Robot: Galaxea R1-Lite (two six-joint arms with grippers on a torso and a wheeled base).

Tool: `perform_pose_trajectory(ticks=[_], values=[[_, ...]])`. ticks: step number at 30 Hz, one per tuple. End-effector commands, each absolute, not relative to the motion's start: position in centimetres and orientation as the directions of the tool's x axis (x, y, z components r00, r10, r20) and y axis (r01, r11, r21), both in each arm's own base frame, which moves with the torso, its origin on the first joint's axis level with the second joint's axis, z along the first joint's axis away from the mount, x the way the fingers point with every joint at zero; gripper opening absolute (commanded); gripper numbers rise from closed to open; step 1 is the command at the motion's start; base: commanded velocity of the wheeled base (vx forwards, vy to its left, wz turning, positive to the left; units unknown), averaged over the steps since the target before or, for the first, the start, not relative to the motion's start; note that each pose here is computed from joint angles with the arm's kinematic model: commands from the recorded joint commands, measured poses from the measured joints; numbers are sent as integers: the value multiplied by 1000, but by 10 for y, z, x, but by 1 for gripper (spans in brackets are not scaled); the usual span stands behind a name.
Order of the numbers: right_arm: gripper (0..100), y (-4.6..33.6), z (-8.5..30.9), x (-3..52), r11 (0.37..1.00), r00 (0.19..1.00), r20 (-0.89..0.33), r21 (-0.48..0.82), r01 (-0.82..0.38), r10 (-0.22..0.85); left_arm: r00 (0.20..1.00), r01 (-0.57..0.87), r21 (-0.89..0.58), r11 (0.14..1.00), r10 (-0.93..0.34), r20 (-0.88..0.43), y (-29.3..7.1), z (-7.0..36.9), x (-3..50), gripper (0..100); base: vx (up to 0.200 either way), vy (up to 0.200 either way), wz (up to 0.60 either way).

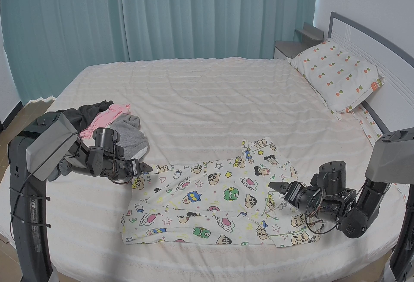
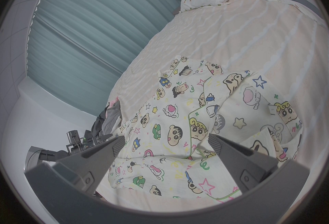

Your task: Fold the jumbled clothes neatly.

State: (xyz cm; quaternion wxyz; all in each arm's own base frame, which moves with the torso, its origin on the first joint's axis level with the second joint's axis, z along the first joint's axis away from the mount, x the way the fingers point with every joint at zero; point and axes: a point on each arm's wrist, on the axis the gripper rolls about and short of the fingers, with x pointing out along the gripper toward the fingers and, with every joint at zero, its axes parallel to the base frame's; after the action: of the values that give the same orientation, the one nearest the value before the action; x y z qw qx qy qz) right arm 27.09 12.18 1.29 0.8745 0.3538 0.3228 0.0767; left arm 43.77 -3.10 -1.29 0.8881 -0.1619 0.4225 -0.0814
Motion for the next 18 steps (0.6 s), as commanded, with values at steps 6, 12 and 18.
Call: perform_pose_trajectory(ticks=[6, 12, 18], values=[[100, 122, 10, 271, 739, 776, -517, 667, 100, 362, 614, 19, -360, 933, -295, -733, -43, -37, 451, 100, 0, 0, 0], [100, 122, 6, 271, 742, 769, -528, 661, 108, 359, 624, 18, -359, 933, -292, -725, -47, -39, 456, 0, 0, 0, 0], [100, 122, 6, 272, 742, 770, -527, 662, 107, 359, 649, -21, -350, 936, -254, -718, -45, -35, 459, 0, 0, 0, 0]])
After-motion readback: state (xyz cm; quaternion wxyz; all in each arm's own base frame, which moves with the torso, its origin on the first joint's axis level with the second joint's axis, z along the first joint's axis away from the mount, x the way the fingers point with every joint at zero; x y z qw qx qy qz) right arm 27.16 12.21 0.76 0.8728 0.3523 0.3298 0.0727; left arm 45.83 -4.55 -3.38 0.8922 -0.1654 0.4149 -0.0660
